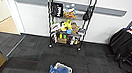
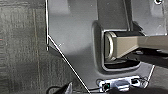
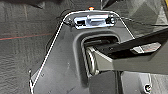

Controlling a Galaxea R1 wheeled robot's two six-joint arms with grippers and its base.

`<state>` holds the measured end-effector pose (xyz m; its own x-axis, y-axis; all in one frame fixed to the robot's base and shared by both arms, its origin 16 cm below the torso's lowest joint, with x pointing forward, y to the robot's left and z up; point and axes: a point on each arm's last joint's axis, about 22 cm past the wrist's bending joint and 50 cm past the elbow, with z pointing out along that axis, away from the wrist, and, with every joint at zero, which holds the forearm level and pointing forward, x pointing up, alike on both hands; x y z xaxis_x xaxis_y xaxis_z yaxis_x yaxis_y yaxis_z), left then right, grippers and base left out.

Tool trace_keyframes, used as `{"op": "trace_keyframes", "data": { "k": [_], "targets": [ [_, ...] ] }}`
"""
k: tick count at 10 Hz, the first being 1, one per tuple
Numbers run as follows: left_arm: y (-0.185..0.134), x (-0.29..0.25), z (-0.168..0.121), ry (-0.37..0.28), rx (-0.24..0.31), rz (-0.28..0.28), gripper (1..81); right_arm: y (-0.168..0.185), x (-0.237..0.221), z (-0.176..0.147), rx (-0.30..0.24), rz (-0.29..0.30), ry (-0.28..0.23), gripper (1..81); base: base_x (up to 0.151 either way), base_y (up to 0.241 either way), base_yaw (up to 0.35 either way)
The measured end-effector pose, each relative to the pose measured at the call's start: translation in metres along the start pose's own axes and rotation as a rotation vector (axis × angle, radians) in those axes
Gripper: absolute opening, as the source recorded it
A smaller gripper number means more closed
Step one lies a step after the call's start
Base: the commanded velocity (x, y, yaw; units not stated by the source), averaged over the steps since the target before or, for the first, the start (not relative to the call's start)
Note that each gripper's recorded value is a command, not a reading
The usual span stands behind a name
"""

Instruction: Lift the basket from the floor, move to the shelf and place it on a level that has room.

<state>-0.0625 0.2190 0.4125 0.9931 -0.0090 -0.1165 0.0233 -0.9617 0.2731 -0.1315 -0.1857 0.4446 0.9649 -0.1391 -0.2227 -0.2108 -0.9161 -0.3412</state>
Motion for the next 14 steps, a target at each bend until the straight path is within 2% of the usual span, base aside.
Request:
{"op": "trace_keyframes", "data": {
  "k": [2, 4, 8, 10, 14],
  "targets": [
    [-0.001, -0.010, -0.001, -0.012, 0.002, -0.003, 81.1, 0.003, -0.008, -0.001, -0.004, 0.003, -0.009, 81.1, 0.135, 0.000, 0.000],
    [-0.002, -0.010, -0.001, -0.011, 0.003, -0.003, 81.1, 0.002, 0.003, -0.001, -0.002, 0.001, 0.012, 81.1, 0.135, 0.000, 0.000],
    [-0.002, -0.010, -0.001, -0.010, 0.002, -0.004, 81.1, 0.002, 0.007, -0.001, -0.002, 0.002, 0.017, 81.1, 0.135, 0.000, 0.000],
    [-0.002, -0.021, -0.002, -0.025, 0.003, -0.006, 81.1, 0.002, -0.003, -0.001, -0.002, 0.005, 0.006, 81.1, 0.135, 0.000, 0.000],
    [-0.002, -0.016, -0.002, -0.017, 0.003, -0.005, 81.1, 0.002, 0.001, -0.001, -0.002, 0.004, 0.012, 81.1, 0.135, 0.000, 0.000]
  ]
}}
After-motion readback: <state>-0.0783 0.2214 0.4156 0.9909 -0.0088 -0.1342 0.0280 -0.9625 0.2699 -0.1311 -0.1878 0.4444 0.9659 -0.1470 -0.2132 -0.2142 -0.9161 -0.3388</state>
